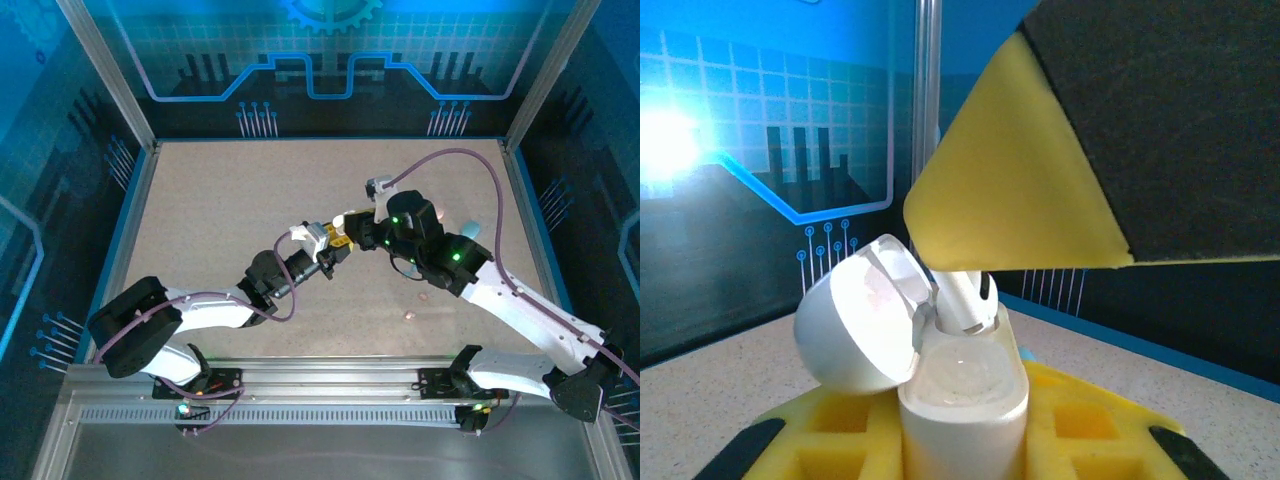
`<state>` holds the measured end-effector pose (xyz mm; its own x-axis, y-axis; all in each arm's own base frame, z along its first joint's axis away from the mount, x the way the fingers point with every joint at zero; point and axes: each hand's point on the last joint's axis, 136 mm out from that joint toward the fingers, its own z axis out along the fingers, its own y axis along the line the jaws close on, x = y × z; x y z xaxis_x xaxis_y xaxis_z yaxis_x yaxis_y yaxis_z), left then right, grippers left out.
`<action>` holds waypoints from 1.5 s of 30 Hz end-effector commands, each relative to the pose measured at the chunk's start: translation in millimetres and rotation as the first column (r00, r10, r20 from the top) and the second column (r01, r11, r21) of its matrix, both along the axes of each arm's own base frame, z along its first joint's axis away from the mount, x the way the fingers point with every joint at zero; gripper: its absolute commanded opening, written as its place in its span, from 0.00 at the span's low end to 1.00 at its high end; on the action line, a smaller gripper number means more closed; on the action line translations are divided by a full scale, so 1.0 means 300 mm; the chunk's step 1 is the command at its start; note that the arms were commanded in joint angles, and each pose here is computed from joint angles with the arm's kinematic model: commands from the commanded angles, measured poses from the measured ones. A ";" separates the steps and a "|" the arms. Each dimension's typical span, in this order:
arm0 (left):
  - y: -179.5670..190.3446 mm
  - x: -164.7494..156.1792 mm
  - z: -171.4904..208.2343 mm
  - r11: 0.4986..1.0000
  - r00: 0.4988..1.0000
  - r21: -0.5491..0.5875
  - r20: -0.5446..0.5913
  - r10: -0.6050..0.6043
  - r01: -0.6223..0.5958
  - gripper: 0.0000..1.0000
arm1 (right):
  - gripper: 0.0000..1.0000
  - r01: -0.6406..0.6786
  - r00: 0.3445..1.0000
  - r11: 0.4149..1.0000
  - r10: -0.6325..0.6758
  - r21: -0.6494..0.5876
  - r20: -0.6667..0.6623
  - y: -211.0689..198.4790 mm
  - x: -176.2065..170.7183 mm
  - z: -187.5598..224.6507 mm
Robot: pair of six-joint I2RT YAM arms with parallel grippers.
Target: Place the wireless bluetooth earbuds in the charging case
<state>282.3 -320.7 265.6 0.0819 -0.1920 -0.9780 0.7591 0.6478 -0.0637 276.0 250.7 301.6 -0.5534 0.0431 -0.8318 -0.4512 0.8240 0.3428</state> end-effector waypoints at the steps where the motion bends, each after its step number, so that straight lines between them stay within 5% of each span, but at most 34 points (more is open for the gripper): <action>1: -0.005 0.004 0.091 0.997 0.999 -0.081 0.044 0.013 -0.009 0.19 | 0.28 -0.057 0.997 0.998 0.055 0.040 0.054 0.051 -0.011 0.072; 21: 0.024 0.015 0.124 0.987 0.998 -0.154 0.026 0.051 -0.046 0.19 | 0.28 -0.092 0.994 0.996 0.091 0.013 0.058 0.073 -0.031 0.030; 45: 0.039 0.001 0.144 0.988 0.997 -0.146 0.054 0.059 -0.050 0.19 | 0.40 -0.146 0.987 0.989 0.146 -0.004 0.064 0.063 -0.073 0.045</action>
<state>288.1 -315.8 273.7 0.0730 -0.2512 -0.9652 0.7291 0.6738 -0.1202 263.9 270.1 304.3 -0.5177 -0.0332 -0.8549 -0.5623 0.7663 0.3108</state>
